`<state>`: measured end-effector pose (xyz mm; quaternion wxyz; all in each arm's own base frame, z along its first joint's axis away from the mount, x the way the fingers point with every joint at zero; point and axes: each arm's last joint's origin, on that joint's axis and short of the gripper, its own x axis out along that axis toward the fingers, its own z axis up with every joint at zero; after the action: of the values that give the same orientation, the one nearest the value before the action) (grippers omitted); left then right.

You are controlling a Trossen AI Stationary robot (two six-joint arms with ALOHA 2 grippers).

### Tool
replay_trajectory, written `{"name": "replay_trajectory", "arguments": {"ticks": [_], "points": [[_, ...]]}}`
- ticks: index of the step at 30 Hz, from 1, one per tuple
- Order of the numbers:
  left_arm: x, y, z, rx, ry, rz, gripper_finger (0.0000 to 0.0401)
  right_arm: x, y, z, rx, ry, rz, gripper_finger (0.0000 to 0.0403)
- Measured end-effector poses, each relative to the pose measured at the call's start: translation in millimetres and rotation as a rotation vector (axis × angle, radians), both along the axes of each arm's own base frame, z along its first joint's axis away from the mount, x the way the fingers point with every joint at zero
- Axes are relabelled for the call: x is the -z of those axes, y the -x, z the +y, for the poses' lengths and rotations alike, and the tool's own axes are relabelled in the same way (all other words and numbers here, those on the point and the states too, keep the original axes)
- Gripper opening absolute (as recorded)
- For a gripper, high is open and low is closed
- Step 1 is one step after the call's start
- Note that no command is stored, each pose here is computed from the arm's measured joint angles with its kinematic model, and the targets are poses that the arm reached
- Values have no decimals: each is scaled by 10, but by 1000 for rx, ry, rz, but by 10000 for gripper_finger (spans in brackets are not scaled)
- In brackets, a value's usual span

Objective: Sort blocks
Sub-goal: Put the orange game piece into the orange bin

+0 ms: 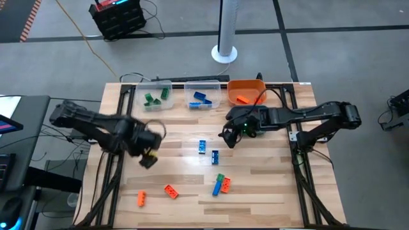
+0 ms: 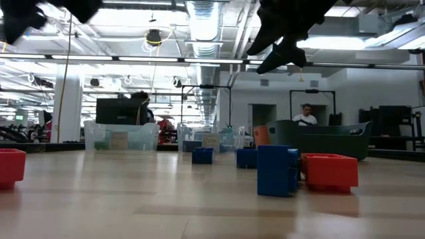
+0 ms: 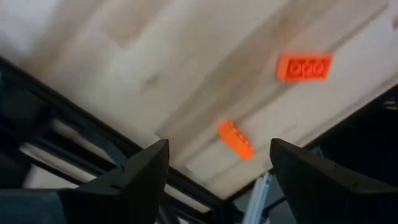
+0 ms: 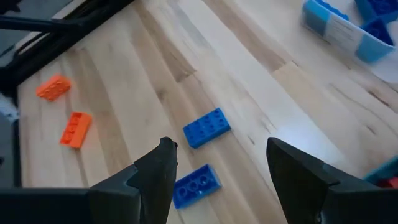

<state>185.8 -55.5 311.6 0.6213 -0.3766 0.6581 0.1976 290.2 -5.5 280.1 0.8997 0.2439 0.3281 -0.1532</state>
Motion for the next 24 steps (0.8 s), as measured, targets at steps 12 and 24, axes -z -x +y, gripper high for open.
{"name": "replay_trajectory", "arguments": {"ticks": [12, 24], "points": [[412, -16, -667, -238, 165, -9, 275, -11, -9, -34, -35, 7, -11, 255], [827, 175, -944, -327, 216, 57, 275, -10, -9, -36, -47, 22, -8, 255]]}}
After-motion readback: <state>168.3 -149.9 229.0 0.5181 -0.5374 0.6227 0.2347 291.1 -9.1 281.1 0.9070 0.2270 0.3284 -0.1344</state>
